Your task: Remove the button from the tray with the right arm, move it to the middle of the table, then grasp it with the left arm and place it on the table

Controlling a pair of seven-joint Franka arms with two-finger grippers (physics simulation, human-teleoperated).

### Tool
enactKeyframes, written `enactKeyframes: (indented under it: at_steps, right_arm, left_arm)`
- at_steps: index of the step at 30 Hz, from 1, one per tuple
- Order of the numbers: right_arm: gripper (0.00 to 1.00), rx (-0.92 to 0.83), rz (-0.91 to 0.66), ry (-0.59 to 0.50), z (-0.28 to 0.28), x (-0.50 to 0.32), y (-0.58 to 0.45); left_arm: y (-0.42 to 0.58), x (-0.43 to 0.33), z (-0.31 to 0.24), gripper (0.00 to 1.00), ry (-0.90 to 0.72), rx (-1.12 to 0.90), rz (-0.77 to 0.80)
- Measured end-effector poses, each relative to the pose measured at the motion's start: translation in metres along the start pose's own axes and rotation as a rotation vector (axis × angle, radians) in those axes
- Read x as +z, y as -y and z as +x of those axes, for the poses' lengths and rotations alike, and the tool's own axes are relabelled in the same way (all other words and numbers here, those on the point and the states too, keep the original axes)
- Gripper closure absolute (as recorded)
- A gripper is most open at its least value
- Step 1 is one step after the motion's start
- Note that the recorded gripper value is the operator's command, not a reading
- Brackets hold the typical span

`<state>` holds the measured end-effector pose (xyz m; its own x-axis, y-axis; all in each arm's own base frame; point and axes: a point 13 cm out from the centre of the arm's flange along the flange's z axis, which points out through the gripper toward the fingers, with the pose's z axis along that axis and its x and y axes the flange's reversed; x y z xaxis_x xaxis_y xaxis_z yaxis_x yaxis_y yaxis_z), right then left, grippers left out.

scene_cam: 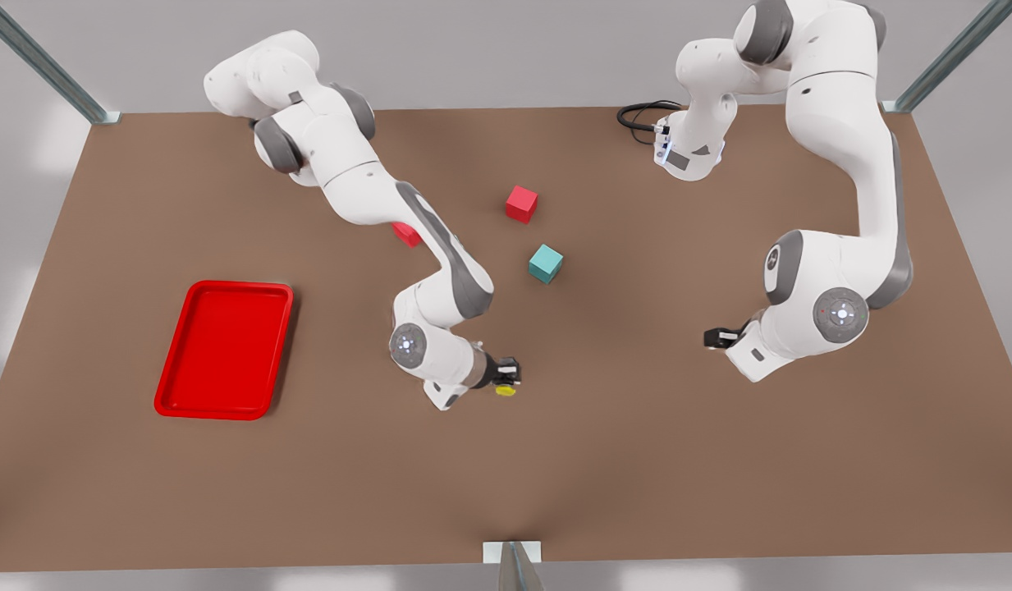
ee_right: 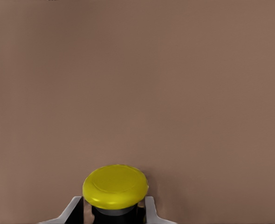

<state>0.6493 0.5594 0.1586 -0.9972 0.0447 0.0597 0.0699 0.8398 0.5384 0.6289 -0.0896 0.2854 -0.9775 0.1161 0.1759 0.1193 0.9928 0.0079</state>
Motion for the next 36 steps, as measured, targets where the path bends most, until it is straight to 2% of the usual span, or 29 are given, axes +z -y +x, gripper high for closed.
enactKeyframes:
  at_steps: [2,4,6,8,10,12,17,20,23,26,32,36]
  right_arm:
    - [0.00,0.078,-0.191,-0.020,0.031,0.027,-0.077]
    - [0.00,0.186,-0.313,-0.022,0.031,0.019,-0.110]
    - [0.00,0.289,-0.378,-0.012,0.015,0.007,-0.113]
    - [0.00,0.385,-0.389,0.040,-0.029,-0.018,-0.080]
    - [0.00,0.473,-0.310,0.099,-0.075,-0.062,-0.016]
    - [0.00,0.556,-0.154,0.124,-0.087,-0.129,0.074]
    - [0.00,0.589,0.245,0.196,-0.006,-0.349,0.312]
    - [0.00,0.554,0.411,0.222,0.026,-0.444,0.419]
    - [0.00,0.457,0.492,0.243,0.023,-0.517,0.425]
    - [0.00,0.355,0.522,0.205,0.026,-0.551,0.398]
    - [0.00,0.153,0.556,0.049,0.022,-0.510,0.342]
    - [0.00,0.106,0.568,0.017,0.024,-0.518,0.342]
  left_arm:
    - [-0.003,0.000,0.002,0.00,-0.006,-0.001,-0.008]
    - [-0.006,0.000,0.003,0.00,-0.012,-0.004,-0.012]
    - [-0.007,0.000,0.004,0.00,-0.015,-0.004,-0.015]
    - [-0.001,0.000,0.004,0.00,-0.016,0.002,-0.017]
    - [0.002,0.003,0.002,0.00,-0.018,-0.002,-0.021]
    - [0.013,0.002,-0.001,0.00,-0.011,-0.022,-0.036]
    - [0.023,0.001,-0.056,0.00,0.083,-0.245,-0.030]
    - [0.018,-0.007,-0.077,0.00,0.137,-0.435,-0.018]
    - [0.044,0.008,-0.093,0.00,0.164,-0.557,-0.050]
    - [0.037,0.054,-0.124,0.00,0.181,-0.717,-0.041]
    - [0.015,0.075,-0.149,0.00,0.258,-1.018,-0.010]
    - [0.018,0.099,-0.146,0.00,0.245,-1.159,-0.006]
